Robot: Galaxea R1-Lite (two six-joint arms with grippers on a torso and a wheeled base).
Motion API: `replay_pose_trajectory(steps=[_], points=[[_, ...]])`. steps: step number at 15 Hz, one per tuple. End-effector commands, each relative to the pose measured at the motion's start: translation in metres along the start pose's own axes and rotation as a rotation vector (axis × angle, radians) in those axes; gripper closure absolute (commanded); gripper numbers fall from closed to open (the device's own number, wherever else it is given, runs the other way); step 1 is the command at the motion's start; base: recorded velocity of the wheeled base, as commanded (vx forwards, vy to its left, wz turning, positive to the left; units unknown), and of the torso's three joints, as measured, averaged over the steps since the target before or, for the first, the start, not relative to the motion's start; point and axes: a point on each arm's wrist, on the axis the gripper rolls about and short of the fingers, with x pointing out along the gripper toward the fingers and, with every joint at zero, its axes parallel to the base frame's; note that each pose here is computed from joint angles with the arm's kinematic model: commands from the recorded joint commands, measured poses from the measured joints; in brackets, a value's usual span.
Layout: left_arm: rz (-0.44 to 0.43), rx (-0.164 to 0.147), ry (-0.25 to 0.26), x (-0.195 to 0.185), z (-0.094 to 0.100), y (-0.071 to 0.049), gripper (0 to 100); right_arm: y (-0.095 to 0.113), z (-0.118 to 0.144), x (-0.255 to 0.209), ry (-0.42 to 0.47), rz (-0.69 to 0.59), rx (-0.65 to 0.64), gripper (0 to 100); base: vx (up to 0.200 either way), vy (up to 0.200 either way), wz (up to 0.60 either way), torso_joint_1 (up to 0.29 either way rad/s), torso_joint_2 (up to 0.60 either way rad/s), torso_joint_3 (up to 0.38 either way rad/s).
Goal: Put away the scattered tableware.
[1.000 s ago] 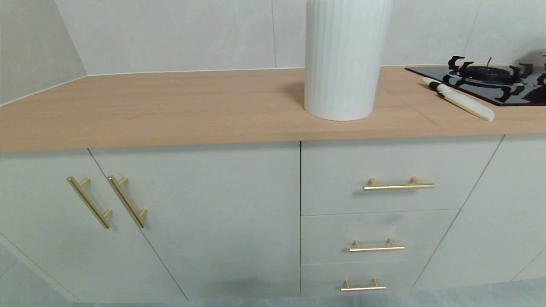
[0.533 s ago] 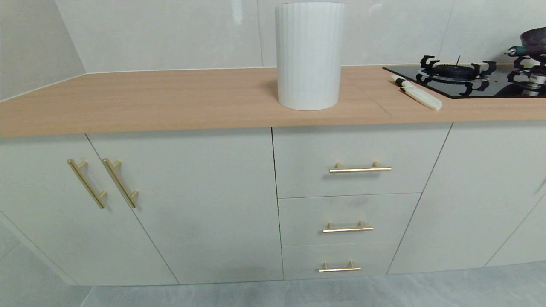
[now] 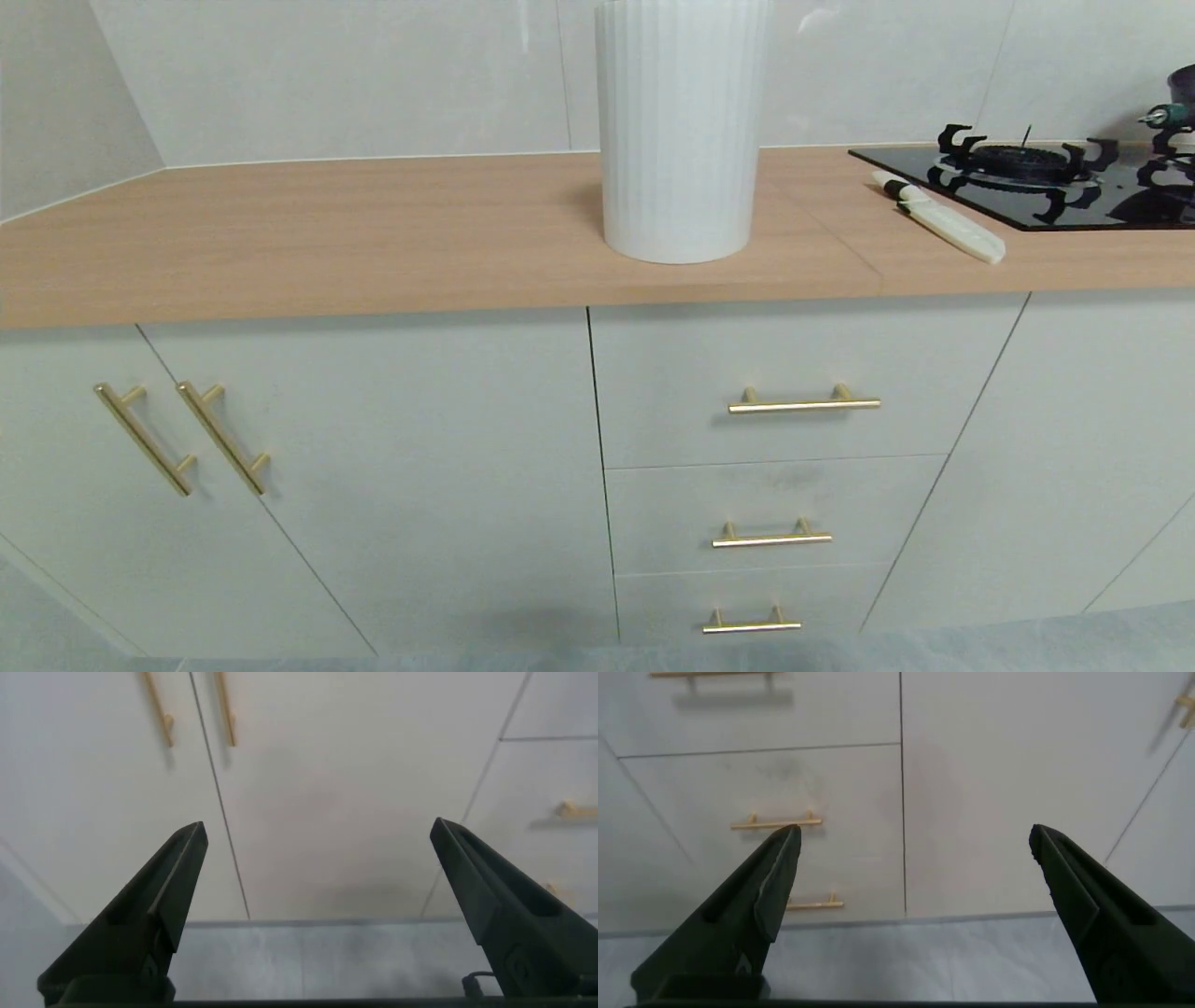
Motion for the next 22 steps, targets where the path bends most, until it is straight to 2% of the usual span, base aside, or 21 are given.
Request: replay_pose_trajectory(steps=[1,8,11,19,22], points=[[0.001,0.000,0.001,0.0000,0.0000,0.0000,0,0.0000,0.0001,0.0001,0.000,0.000,0.000,0,0.200,0.000,0.00,0.002,-0.01,0.002],[0.001,0.000,0.001,0.0000,0.0000,0.0000,0,0.0000,0.0001,0.0001,0.000,0.000,0.000,0,0.000,0.000,0.00,0.000,0.00,0.000],[0.001,0.000,0.001,0.0000,0.0000,0.0000,0,0.0000,0.0001,0.0001,0.000,0.000,0.000,0,0.000,-0.200,0.00,0.002,0.00,0.001],[0.002,-0.003,0.001,0.0000,0.0000,0.0000,0,0.0000,0.0000,0.0001,0.002,0.000,0.000,0,0.000,0.000,0.00,0.000,0.00,0.000],[0.002,-0.005,0.001,0.0000,0.0000,0.0000,0,0.0000,0.0001,0.0001,0.000,0.000,0.000,0,0.200,0.000,0.00,-0.004,0.00,0.004]])
